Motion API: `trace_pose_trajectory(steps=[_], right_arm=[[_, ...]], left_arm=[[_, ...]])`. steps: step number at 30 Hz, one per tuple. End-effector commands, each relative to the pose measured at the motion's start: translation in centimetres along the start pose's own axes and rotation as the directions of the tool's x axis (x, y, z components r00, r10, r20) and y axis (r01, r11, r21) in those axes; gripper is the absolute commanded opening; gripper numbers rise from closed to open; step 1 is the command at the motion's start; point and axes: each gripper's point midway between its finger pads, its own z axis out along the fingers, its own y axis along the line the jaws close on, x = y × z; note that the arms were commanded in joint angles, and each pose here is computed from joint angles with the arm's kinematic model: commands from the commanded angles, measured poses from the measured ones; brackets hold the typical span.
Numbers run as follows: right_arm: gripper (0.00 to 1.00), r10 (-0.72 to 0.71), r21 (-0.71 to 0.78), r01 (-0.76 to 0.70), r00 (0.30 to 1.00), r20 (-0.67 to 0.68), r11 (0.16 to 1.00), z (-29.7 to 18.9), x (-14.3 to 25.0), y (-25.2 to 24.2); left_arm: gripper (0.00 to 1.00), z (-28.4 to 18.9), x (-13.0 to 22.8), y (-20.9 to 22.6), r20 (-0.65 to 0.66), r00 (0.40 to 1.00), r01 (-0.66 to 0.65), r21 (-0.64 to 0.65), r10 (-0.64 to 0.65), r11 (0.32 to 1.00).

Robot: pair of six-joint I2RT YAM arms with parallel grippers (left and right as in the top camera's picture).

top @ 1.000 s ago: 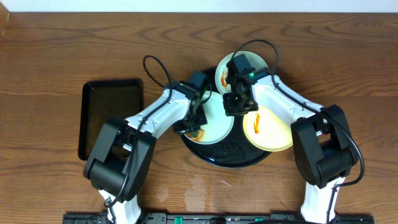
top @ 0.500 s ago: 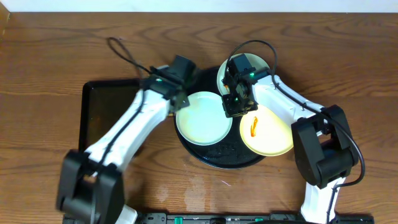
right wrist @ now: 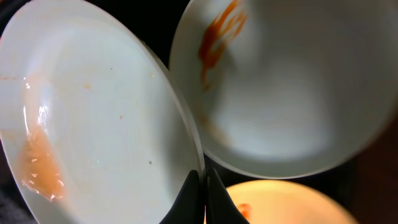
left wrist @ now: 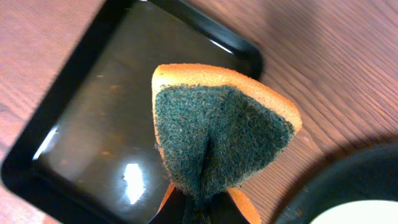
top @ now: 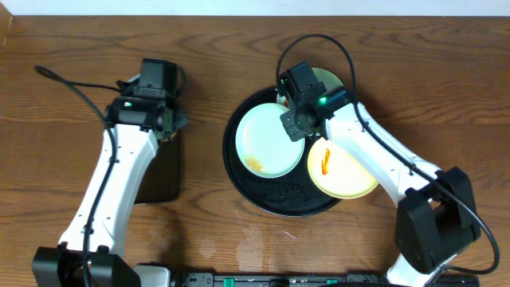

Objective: Clean dirty plates on tray and stack at the side
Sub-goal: 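Carry the pale green plate right with the right gripper and set it down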

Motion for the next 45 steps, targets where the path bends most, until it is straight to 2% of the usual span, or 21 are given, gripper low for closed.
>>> trace_pose_trajectory(steps=[1, 8, 13, 17, 22, 30, 33, 36, 37, 41, 45], right_arm=[[0.01, -0.141, 0.187, 0.126, 0.987, 0.073, 0.974, -2.9, -2.2, -1.6], [0.01, -0.307, 0.418, 0.243, 0.947, 0.091, 0.875, -4.8, -4.2, -2.0], [0.01, -0.445, 0.616, 0.299, 0.890, 0.094, 0.729, -7.7, -6.9, -1.6], [0.01, -0.540, 0.687, 0.345, 0.838, 0.082, 0.639, -9.4, -8.5, -0.3], [0.01, -0.580, 0.702, 0.351, 0.808, 0.108, 0.619, -10.2, -9.4, 1.2], [0.01, -0.565, 0.699, 0.334, 0.816, 0.121, 0.632, -10.2, -9.4, 1.1], [0.01, -0.499, 0.665, 0.262, 0.845, 0.192, 0.699, -9.8, -9.4, 1.1], [0.01, -0.377, 0.500, 0.201, 0.882, 0.282, 0.843, -7.6, -8.7, 1.9], [0.01, -0.282, 0.397, 0.142, 0.905, 0.320, 0.907, -6.7, -8.5, 2.0], [0.01, -0.038, 0.231, -0.049, 0.933, 0.359, 0.972, -7.0, -8.8, -0.8], [0.01, 0.204, 0.051, -0.234, 0.919, 0.338, 0.971, -8.1, -9.0, -6.0]], left_arm=[[0.07, -0.3, -1.5, 1.4, 0.028, 0.999, 0.026, -0.028, -0.025, 0.999], [0.08, -0.2, -1.9, 2.1, 0.032, 0.998, 0.048, -0.037, -0.046, 0.998], [0.07, -0.2, -1.9, 2.1, 0.031, 0.999, 0.040, -0.038, -0.039, 0.998], [0.08, -0.2, -1.9, 2.1, 0.031, 0.999, 0.040, -0.038, -0.039, 0.998], [0.07, -0.2, -1.8, 2.2, 0.027, 0.999, 0.038, -0.041, -0.037, 0.998], [0.07, -0.2, -1.6, 2.3, 0.019, 0.999, 0.036, -0.047, -0.035, 0.998], [0.08, -0.2, -1.6, 2.3, 0.019, 0.999, 0.036, -0.047, -0.035, 0.998], [0.08, -0.2, -1.6, 2.3, 0.019, 0.999, 0.035, -0.047, -0.035, 0.998], [0.07, -0.2, -1.6, 2.3, 0.019, 0.999, 0.035, -0.047, -0.035, 0.998], [0.07, -0.2, -1.6, 2.3, 0.019, 0.999, 0.035, -0.047, -0.035, 0.998], [0.08, -0.2, -1.5, 2.4, 0.015, 0.999, 0.035, -0.049, -0.034, 0.998]])
